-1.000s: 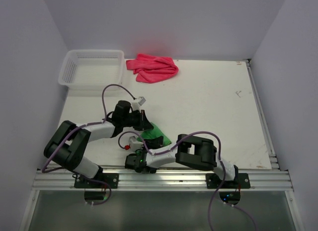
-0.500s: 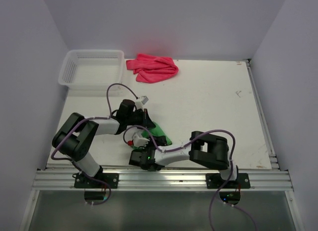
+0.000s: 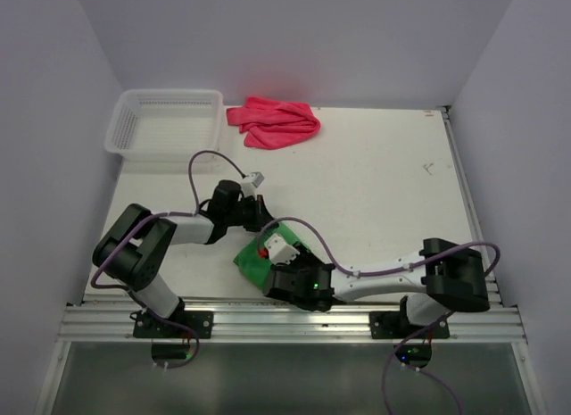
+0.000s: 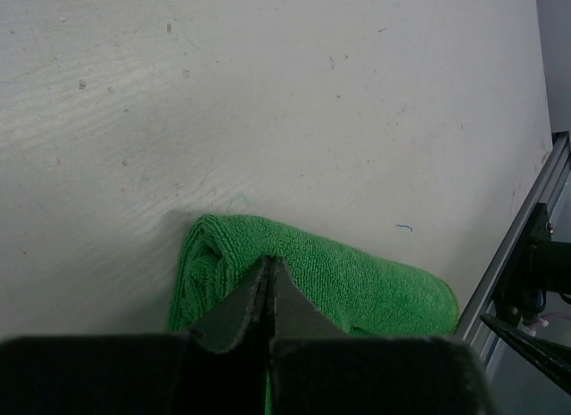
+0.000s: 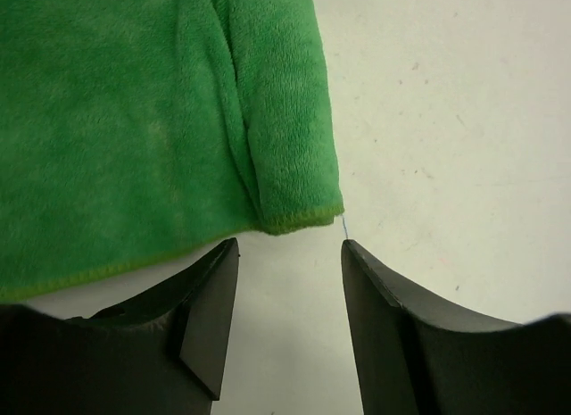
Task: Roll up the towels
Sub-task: Roll the towel
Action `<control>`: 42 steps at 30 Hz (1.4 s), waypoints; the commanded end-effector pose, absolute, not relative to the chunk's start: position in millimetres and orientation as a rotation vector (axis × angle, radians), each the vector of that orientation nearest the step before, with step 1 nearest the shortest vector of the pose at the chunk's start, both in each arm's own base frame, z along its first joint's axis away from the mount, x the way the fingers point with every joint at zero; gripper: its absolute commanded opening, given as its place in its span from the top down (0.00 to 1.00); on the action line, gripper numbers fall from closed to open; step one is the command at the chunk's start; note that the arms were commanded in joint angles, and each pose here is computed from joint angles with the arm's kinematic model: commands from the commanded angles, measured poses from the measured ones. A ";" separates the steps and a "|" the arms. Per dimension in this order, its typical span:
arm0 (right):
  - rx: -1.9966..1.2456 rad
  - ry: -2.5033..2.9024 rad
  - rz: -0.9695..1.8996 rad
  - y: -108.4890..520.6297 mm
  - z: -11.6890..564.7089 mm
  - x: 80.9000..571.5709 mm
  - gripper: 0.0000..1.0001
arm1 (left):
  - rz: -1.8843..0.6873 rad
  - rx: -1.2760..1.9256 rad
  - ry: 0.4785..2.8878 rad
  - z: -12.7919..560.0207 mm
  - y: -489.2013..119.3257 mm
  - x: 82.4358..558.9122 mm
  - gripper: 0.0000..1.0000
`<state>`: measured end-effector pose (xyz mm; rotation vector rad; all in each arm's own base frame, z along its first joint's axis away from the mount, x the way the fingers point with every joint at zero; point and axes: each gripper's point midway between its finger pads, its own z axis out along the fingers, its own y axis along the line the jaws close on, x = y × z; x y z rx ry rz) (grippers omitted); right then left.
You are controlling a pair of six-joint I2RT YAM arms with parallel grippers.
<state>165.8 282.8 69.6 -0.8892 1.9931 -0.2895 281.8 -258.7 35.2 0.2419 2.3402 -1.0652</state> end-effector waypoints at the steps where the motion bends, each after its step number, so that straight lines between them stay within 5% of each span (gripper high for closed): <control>1: -0.803 2.052 0.032 297.0 85.4 144.5 0.46 | -0.919 0.187 2.421 7.6 -236.2 274.8 1.00; 10: -0.635 2.063 0.471 307.2 135.7 146.2 0.38 | -0.918 0.175 2.411 7.2 -232.0 263.4 1.00; 27: -0.359 2.439 0.863 305.3 74.7 236.1 0.40 | -0.909 0.193 2.402 1.0 -236.8 256.7 1.00; 36: -0.374 2.529 0.884 304.3 36.8 224.9 0.51 | -0.906 0.200 2.407 -0.7 -235.6 254.5 1.00; 42: -0.506 2.542 0.987 307.3 35.7 203.4 0.76 | -0.882 0.195 2.420 -2.5 -234.3 257.4 1.00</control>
